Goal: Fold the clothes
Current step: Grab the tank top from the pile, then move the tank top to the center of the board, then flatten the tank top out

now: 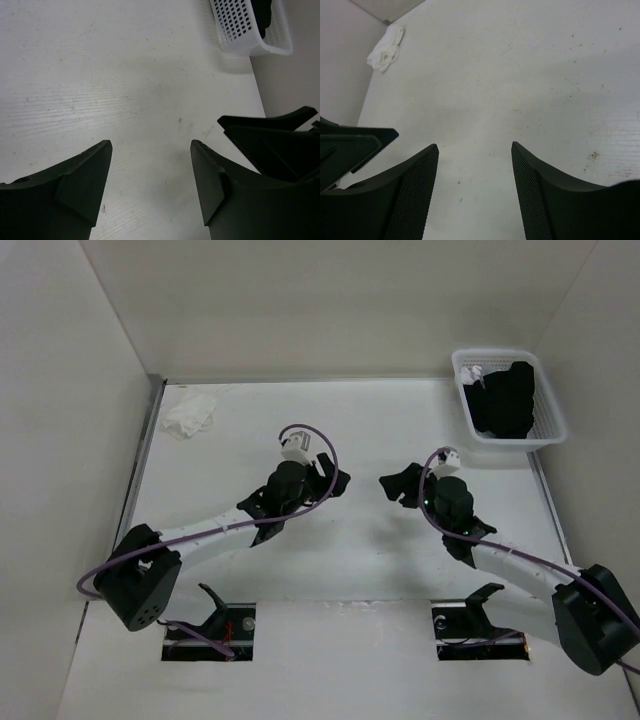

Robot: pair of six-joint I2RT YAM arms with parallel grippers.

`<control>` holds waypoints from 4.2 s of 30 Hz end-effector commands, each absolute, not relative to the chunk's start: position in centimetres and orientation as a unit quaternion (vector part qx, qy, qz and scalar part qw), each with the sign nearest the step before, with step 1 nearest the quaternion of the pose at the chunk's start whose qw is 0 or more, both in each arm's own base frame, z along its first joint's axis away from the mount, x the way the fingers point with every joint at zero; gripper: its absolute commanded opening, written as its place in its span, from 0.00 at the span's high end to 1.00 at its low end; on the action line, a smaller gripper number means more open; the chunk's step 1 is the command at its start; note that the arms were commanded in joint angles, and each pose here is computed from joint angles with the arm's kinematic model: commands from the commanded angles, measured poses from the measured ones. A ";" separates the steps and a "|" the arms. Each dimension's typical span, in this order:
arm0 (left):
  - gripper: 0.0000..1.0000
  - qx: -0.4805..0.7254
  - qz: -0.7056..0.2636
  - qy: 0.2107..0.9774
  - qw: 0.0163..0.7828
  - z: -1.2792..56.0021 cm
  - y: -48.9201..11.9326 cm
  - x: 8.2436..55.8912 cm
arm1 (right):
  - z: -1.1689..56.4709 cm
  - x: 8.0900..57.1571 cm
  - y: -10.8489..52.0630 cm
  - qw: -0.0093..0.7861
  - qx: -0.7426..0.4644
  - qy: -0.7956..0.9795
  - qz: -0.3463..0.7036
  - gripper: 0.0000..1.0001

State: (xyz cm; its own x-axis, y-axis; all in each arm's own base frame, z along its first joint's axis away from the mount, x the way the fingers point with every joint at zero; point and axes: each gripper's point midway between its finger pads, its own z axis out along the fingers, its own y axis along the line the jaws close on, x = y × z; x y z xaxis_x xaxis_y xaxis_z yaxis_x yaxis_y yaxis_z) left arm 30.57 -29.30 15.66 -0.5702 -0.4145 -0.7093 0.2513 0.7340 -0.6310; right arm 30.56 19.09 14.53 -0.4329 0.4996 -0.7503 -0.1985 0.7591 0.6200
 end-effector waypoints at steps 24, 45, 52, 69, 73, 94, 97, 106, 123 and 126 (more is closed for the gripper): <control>0.38 0.057 -0.381 0.788 0.480 12.0 -31.8 25.9 | 22.4 49.9 -12.7 0.575 0.375 0.727 -0.023 0.60; 0.37 0.016 -0.408 0.798 0.444 10.4 -30.4 27.6 | 14.8 59.6 -19.8 0.537 0.378 0.754 -0.006 1.00; 0.37 0.014 -0.410 0.793 0.450 10.7 -30.3 27.7 | 25.8 55.4 -17.9 0.653 0.383 0.653 0.023 1.00; 0.38 -0.089 -0.367 0.768 0.518 13.4 -23.0 30.5 | 55.0 33.0 10.6 0.769 0.116 0.514 0.362 0.97; 0.38 -0.154 -0.348 0.754 0.535 14.8 -18.3 31.0 | 48.1 31.6 15.3 0.698 0.105 0.578 0.409 0.91; 0.51 -0.104 -0.259 0.860 0.428 7.7 -16.9 24.9 | 9.5 20.8 22.4 0.334 0.075 0.891 0.298 0.74; 0.52 -0.040 -0.289 0.867 0.404 7.7 -20.5 23.0 | 8.2 19.3 23.0 0.327 0.058 0.899 0.286 0.50; 0.52 -0.044 -0.271 0.887 0.372 3.4 -22.0 22.4 | 14.3 27.6 28.0 0.419 -0.013 0.865 0.278 0.58; 0.45 -0.124 -0.354 0.846 0.378 5.0 -22.2 27.4 | 8.9 40.2 29.6 0.471 -0.021 0.880 0.064 0.41; 0.44 -0.128 -0.356 0.850 0.367 4.2 -22.2 27.7 | 8.4 40.2 29.8 0.462 -0.018 0.884 0.066 0.49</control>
